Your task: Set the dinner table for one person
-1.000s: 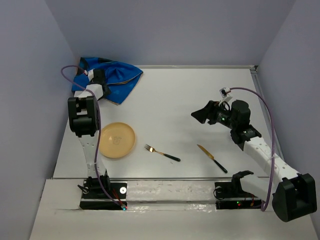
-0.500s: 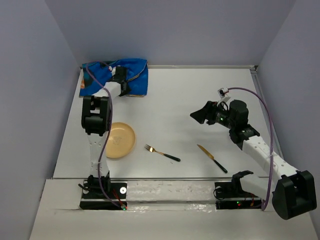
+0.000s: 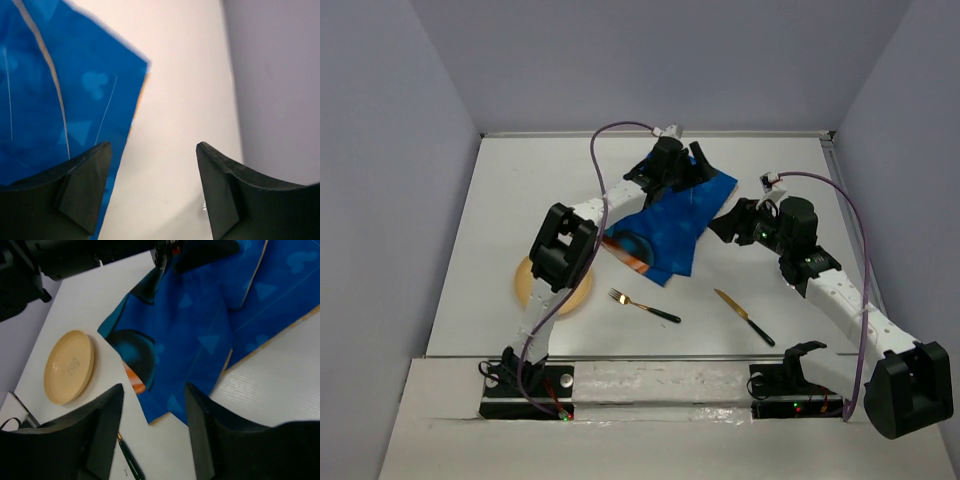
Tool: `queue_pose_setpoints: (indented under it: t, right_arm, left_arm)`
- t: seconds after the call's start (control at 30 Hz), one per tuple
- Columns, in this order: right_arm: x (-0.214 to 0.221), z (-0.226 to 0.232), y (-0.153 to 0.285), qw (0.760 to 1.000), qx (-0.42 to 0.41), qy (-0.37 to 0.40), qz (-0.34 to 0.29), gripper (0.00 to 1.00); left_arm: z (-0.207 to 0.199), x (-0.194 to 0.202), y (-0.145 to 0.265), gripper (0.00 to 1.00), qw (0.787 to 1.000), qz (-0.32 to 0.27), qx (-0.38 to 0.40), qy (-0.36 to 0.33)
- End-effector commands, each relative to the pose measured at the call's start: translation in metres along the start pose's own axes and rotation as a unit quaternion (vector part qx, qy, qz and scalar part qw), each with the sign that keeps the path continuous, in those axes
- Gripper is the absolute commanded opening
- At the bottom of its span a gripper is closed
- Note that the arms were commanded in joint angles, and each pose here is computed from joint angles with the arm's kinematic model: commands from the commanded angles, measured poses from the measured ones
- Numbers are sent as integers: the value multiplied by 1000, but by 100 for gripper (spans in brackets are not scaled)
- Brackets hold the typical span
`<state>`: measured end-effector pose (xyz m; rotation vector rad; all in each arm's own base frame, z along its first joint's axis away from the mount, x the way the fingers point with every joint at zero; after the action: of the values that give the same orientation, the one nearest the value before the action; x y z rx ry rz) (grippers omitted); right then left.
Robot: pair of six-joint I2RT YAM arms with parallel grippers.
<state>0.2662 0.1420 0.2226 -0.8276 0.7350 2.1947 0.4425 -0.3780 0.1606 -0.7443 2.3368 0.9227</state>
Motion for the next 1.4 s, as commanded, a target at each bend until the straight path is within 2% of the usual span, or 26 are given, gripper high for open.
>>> queue_pose_setpoints:
  t: [0.0, 0.03, 0.1, 0.13, 0.2, 0.23, 0.3, 0.33, 0.37, 0.43, 0.47, 0.5, 0.57, 0.63, 0.7, 0.83, 0.9, 1.0, 1.07, 1.13, 1.37]
  right_arm:
    - [-14, 7, -2, 1000, -2, 12, -21, 52]
    - [-10, 4, -5, 1000, -1, 7, -11, 32]
    - [-5, 0, -9, 1000, 6, -4, -2, 17]
    - [-2, -6, -14, 1000, 16, -10, 2, 8]
    - [0, -11, -19, 1000, 26, -14, 7, 7]
    - [2, -18, -21, 999, 44, -19, 8, 8]
    - [2, -25, -21, 997, 74, -30, -5, 11]
    - [-1, -31, -19, 994, 99, -31, -23, 12]
    - [-4, -31, -13, 993, 107, -29, -37, 13]
    - [-12, -30, -4, 989, 130, -26, -66, 15]
    - [-16, -34, 2, 984, 156, -23, -83, 15]
    - [-24, -29, 12, 982, 158, -17, -104, 15]
    - [-28, -36, 25, 970, 206, -13, -130, 16]
    - [-34, -38, 39, 960, 235, -3, -153, 15]
    - [-41, -42, 51, 953, 256, -8, -165, 11]
    - [-51, -28, 65, 955, 235, -4, -181, 8]
    - [-52, -24, 68, 957, 225, -3, -182, 8]
    - [-49, -21, 69, 961, 215, -6, -175, 11]
    - [-47, -21, 71, 960, 214, -9, -178, 18]
    - [-46, -20, 70, 962, 210, -7, -172, 28]
    - [-43, -18, 70, 966, 199, -3, -163, 31]
  left_arm:
    - [-49, -62, 17, 80, 994, -89, 44, -46]
    - [-35, -63, 20, 79, 993, -100, 2, -66]
    - [-28, -80, 43, 77, 987, -134, -34, -79]
    - [-7, -73, 48, 76, 984, -135, -75, -93]
    - [3, -70, 66, 67, 979, -142, -101, -107]
    - [10, -60, 84, 53, 976, -142, -111, -124]
    - [0, -51, 108, 38, 972, -148, -102, -150]
    - [-1, -40, 113, 34, 970, -141, -104, -167]
    - [4, -6, 114, 30, 969, -107, -104, -198]
    - [-10, 10, 129, 24, 968, -113, -71, -215]
    - [-3, 43, 131, 21, 968, -79, -55, -231]
    - [-13, 45, 139, 19, 966, -93, -24, -242]
    - [-15, 76, 143, 18, 964, -62, 0, -258]
    - [-23, 90, 144, 18, 955, -54, 9, -292]
    - [-37, 116, 141, 18, 937, -39, 18, -348]
    - [-50, 142, 124, 18, 915, -20, 13, -403]
    - [-49, 152, 114, 21, 909, -6, 8, -416]
    - [-55, 165, 103, 28, 895, 6, 9, -445]
    - [-63, 172, 99, 32, 886, 10, 20, -463]
    - [-55, 182, 91, 34, 880, 28, 5, -474]
    - [-55, 190, 73, 36, 871, 38, -3, -490]
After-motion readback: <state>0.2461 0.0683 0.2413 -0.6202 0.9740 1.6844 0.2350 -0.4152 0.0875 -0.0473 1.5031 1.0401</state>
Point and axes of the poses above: each gripper's point midway between its finger pads, its own y axis back along the fingers, its own z axis along the line the jaws close on, x = y × z, the point moved 6 cm from there along y, back along the fingers, and after that the axes turned 8 degrees about -y, right-handed, at the moved point
